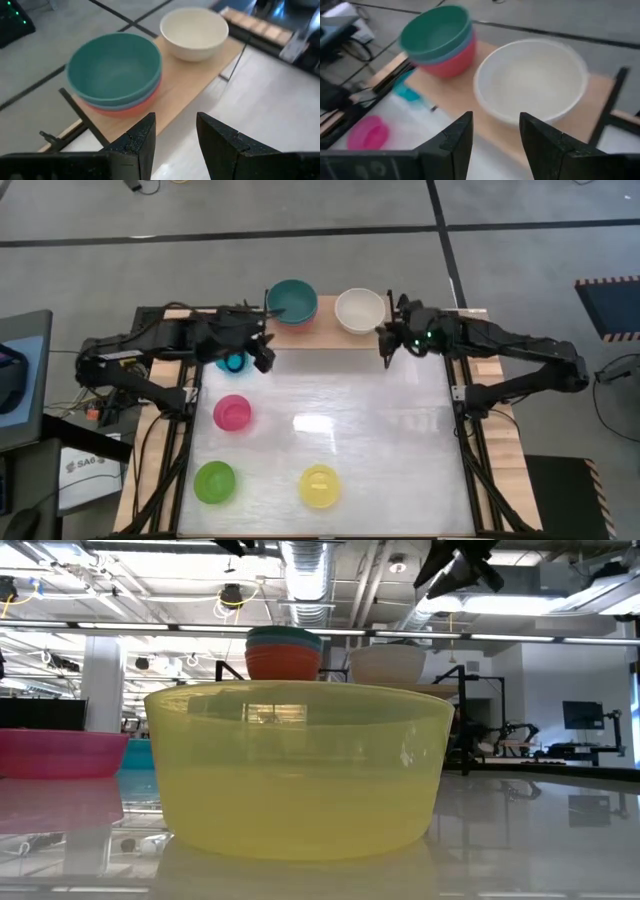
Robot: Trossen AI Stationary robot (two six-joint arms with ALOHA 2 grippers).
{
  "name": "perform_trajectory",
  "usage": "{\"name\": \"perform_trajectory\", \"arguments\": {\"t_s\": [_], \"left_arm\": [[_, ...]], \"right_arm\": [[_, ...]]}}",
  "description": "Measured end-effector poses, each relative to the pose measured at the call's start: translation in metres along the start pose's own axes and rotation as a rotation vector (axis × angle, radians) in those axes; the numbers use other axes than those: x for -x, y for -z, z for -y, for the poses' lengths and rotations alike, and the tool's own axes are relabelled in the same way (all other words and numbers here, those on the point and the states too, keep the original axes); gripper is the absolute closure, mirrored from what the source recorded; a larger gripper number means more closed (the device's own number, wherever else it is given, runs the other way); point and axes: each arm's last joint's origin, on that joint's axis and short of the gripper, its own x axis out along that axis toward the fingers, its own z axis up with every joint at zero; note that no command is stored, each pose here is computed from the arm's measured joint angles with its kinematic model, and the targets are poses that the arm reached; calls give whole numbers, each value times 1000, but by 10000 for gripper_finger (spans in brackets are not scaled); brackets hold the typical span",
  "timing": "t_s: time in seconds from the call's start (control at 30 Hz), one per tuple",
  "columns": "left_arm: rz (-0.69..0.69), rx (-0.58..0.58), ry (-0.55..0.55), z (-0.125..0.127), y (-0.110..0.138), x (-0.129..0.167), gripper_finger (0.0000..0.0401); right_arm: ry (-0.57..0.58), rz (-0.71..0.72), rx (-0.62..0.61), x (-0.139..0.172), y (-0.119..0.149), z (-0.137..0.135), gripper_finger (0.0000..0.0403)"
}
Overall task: Place and stack bowls onto a shelf
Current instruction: Stack the white bowl on top of the green bowl on the shelf
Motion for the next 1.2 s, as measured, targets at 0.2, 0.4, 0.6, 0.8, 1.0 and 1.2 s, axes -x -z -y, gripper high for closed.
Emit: {"name": "perform_trajectory", "arguments": {"t_s": [0.2,0.4,0.6,0.8,1.0,1.2], "left_arm": [[38,57,17,-11,-3,16,273],[34,64,19,-11,-3,17,273],[35,68,37,-8,-2,19,273],[29,77,52,-7,-1,19,273],[-19,21,35,-6,6,22,273],[-117,-17,6,-10,17,23,273]], "right_arm": [[-90,-39,19,10,14,-18,219],[-110,-79,30,11,24,-28,219],[152,98,-12,-7,12,-14,219],[261,85,-132,-58,-20,32,219],[334,-82,-199,-96,-17,65,219],[321,-164,-194,-113,-11,71,238]]}}
